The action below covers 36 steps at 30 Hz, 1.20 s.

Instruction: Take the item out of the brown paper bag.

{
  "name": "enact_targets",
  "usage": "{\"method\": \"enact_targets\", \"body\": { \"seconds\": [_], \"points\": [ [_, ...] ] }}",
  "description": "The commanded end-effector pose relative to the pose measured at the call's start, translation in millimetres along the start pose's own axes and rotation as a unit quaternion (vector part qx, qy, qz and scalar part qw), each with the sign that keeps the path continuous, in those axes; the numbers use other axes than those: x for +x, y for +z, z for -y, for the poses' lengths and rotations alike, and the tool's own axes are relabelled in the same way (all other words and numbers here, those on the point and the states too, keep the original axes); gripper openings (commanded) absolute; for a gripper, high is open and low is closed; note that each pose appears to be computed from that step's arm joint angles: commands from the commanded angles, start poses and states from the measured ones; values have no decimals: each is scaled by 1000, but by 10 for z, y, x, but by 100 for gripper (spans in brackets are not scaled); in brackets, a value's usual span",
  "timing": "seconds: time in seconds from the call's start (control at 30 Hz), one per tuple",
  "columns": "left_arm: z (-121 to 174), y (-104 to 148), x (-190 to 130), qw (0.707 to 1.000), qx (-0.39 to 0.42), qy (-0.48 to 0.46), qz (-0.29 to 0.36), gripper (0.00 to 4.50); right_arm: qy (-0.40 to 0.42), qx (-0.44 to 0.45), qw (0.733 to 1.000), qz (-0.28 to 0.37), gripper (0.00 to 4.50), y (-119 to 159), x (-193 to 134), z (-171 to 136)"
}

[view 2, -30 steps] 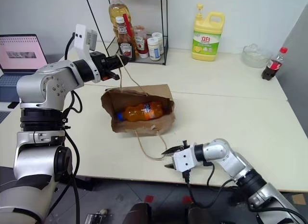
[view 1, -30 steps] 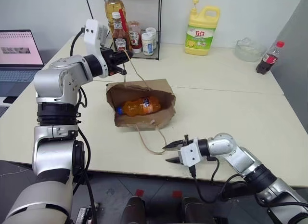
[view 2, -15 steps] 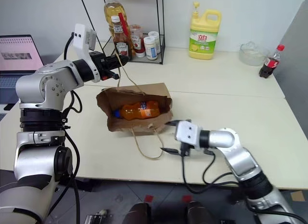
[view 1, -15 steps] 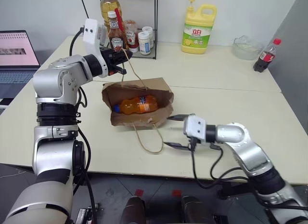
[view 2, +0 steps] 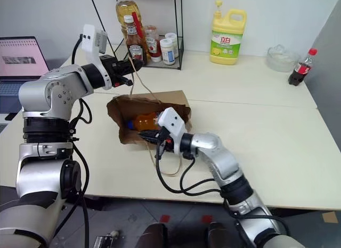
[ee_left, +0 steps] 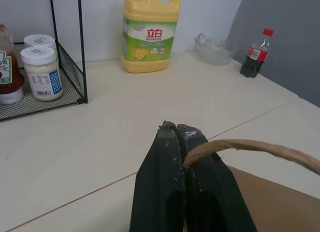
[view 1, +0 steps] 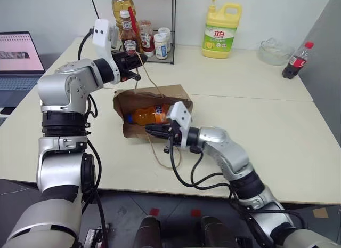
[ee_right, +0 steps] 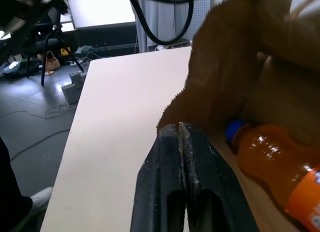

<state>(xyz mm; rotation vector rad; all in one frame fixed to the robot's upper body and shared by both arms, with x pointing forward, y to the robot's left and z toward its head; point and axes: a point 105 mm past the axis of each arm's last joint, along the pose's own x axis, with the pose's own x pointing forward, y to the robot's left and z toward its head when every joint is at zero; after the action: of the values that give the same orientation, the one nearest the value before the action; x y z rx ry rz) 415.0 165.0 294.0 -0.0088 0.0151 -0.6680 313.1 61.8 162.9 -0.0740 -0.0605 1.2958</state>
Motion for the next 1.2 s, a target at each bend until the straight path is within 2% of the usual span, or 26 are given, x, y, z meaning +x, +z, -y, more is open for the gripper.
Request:
{"method": "enact_targets", "body": {
  "seconds": [0.03, 0.17, 0.3, 0.47, 0.57, 0.93, 1.2],
  "points": [
    [22, 231, -51, 999, 22, -2, 32, 0, -2, -13, 1000, 22, 4, 84, 83, 72],
    [15, 225, -67, 999, 23, 1, 33, 0, -29, -34, 999, 4, 4, -17, 146, 271],
    [19, 196, -78, 999, 21, 2, 32, 0, -123, -116, 985, -37, 4, -27, 166, 673],
    [17, 192, -70, 999, 20, 3, 32, 0, -143, -221, 962, -72, 4, -19, 211, 786],
    [20, 192, -60, 999, 19, 2, 33, 0, -132, -267, 950, -93, 57, -48, 238, 785],
    [41, 190, -25, 999, 16, -5, 36, 0, -110, -377, 904, -168, 442, -188, 236, 860],
    [58, 191, -16, 999, 14, -8, 40, 0, -98, -464, 845, -246, 447, -298, 251, 967]
  ]
}}
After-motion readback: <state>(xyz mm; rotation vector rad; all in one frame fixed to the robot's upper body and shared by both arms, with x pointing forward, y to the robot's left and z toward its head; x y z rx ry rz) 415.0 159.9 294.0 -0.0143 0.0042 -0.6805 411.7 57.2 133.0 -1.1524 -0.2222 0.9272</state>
